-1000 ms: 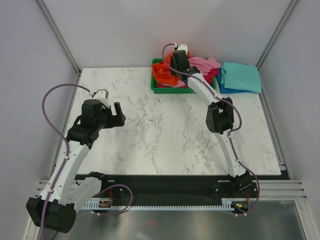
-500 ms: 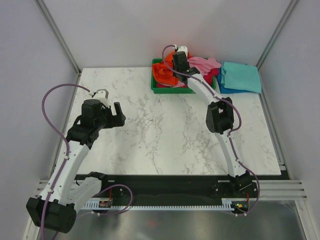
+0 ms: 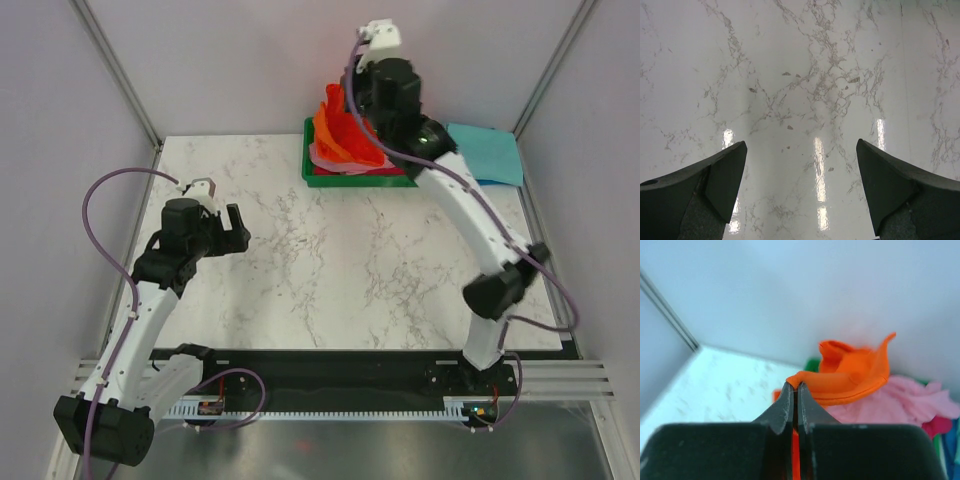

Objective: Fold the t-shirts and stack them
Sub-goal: Grab the tshirt from the pile, then move the tshirt to the center of the board

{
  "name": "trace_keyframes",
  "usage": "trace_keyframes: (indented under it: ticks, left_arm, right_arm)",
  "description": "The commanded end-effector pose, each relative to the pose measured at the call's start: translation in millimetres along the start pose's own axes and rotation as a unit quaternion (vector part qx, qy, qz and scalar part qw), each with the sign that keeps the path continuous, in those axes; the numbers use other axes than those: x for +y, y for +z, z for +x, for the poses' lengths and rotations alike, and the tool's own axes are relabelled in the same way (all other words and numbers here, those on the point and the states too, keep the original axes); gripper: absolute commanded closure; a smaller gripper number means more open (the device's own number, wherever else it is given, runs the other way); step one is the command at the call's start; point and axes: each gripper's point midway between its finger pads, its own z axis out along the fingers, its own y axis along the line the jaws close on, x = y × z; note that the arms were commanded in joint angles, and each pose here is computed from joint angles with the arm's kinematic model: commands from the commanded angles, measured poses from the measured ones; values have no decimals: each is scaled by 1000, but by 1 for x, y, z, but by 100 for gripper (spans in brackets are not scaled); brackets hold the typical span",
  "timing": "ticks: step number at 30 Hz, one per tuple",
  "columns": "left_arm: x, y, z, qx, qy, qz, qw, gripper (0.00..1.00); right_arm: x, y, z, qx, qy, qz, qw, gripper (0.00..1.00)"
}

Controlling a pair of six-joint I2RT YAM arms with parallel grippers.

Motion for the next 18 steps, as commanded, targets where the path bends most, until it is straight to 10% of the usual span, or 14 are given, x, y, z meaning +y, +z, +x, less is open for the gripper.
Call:
trace_keyframes:
  ticks: [1, 3, 5, 6, 11, 18]
  left_arm:
    - [0, -6, -14, -24, 4, 0, 1000, 2]
    - [-1, -6, -13, -22, 3, 3, 1000, 2]
    - [-2, -5, -13, -19, 4, 5, 1000, 2]
    - [-3, -5, -11, -17, 4, 6, 1000, 2]
    - [-3, -4, -12, -15, 2, 7, 1000, 1]
    - [-14, 0, -6, 1, 6, 29, 1000, 1]
  right_arm:
    - [-50, -124, -128, -155, 44, 49, 986, 100]
    - [-77, -121, -54, -82, 36, 118, 989, 84]
    - [-118, -142, 21, -16, 46, 187, 981, 13]
    - [-129, -147, 47, 11, 62, 192, 979, 2]
    - [-228, -214, 199, 161, 142, 313, 925, 2]
    - [-251, -267, 207, 153, 139, 351, 913, 2]
